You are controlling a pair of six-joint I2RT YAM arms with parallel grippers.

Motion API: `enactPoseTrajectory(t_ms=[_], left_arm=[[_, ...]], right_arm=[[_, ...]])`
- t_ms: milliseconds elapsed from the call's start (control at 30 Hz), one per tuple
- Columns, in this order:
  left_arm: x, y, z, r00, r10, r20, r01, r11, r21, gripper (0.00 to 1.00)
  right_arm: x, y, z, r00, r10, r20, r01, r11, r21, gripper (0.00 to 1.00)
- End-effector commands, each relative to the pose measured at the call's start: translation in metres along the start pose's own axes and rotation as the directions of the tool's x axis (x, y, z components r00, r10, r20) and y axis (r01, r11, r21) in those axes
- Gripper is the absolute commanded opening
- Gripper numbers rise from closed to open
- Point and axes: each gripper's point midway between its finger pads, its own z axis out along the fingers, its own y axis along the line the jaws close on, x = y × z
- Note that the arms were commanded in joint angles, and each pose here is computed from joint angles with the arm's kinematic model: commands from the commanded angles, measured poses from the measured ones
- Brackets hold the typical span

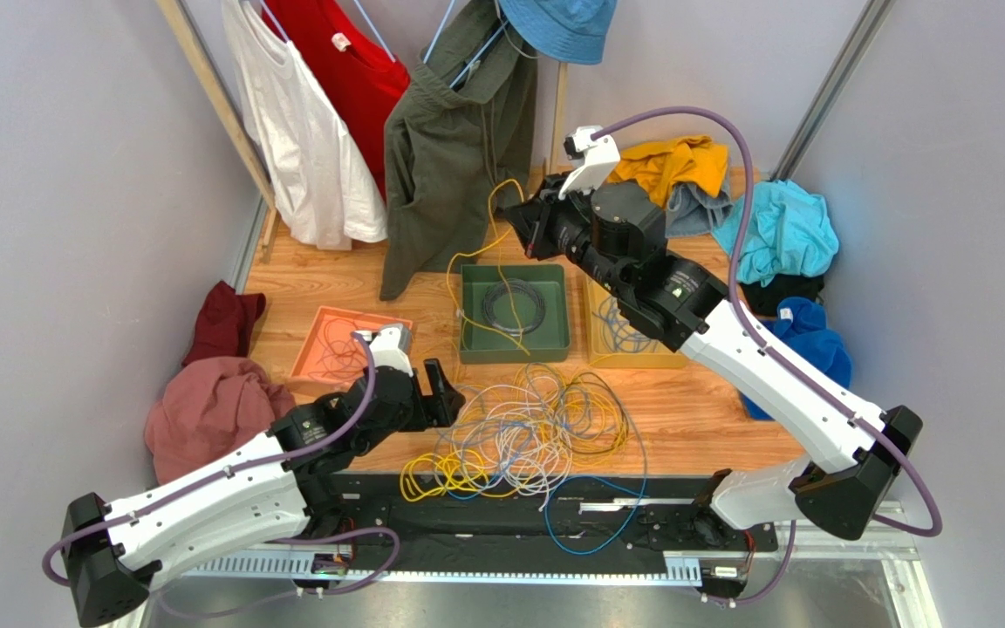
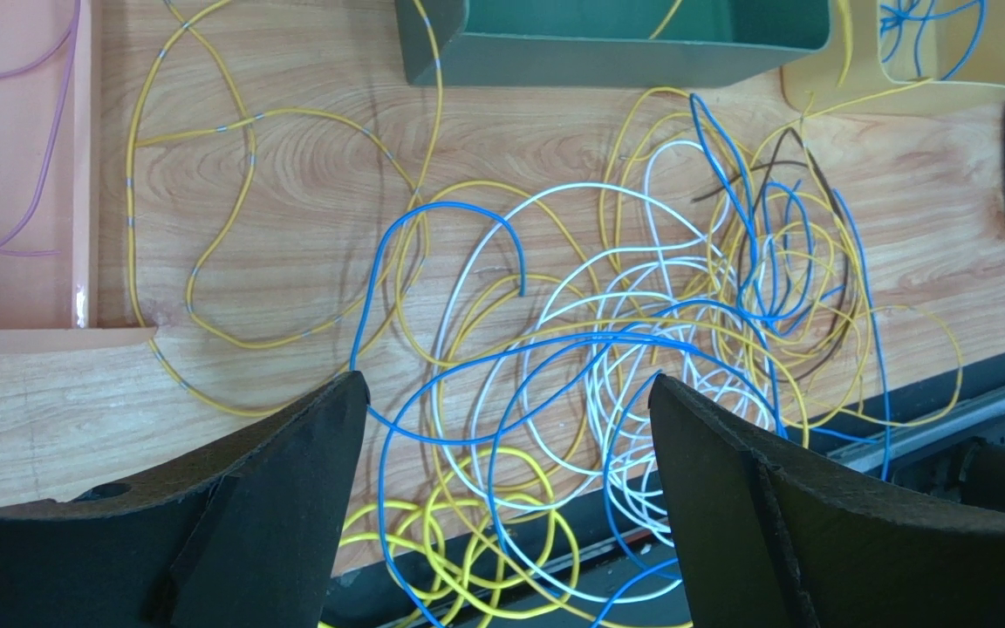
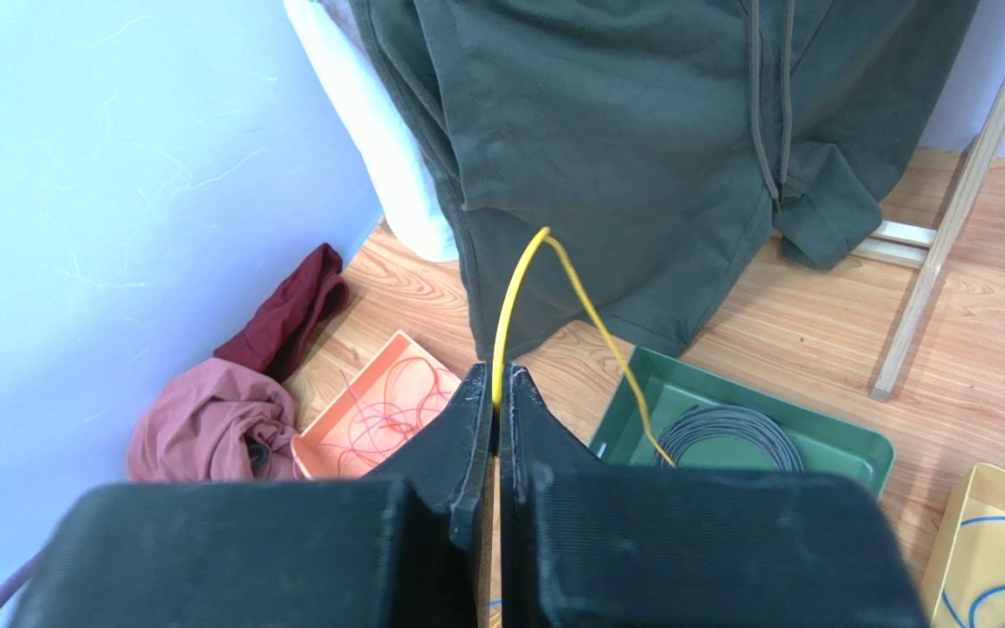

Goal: Untangle the cables

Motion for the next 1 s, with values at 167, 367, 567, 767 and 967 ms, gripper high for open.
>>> enactPoseTrajectory(t_ms=[167, 367, 567, 767, 967], left_arm=[[-0.012, -0.010, -0.007, 0.999, -0.018, 0.032, 0.017, 0.999, 0.031, 0.88], [-0.015, -0.009, -0.008, 0.999, -0.020, 0.045, 0.018, 0.999, 0.030, 0.88], [-0.012, -0.006, -0.008, 0.999, -0.018, 0.038, 0.017, 1.000, 0.024, 0.88], [-0.012, -0.006, -0.007, 0.999, -0.016, 0.041, 0.015, 1.000, 0.020, 0.88], [-0.008, -0.007, -0.006, 0.999, -0.021, 0.027, 0.021, 0.999, 0.026, 0.88]], right_arm=[[0.021, -0.016, 0.010, 0.999, -0.041, 0.008, 0.040, 0.999, 0.034, 0.00], [0.054, -0.048, 0.030, 0.999, -0.031, -0.019, 0.033, 0.996, 0.089, 0.00], [0.091, -0.079, 0.043, 0.998, -0.029, -0.063, 0.038, 0.989, 0.143, 0.00], [0.078, -0.076, 0.050, 0.999, -0.022, -0.030, 0.025, 0.993, 0.119, 0.00], [0.095, -0.089, 0.062, 0.994, -0.079, -0.074, 0.089, 0.984, 0.154, 0.00]])
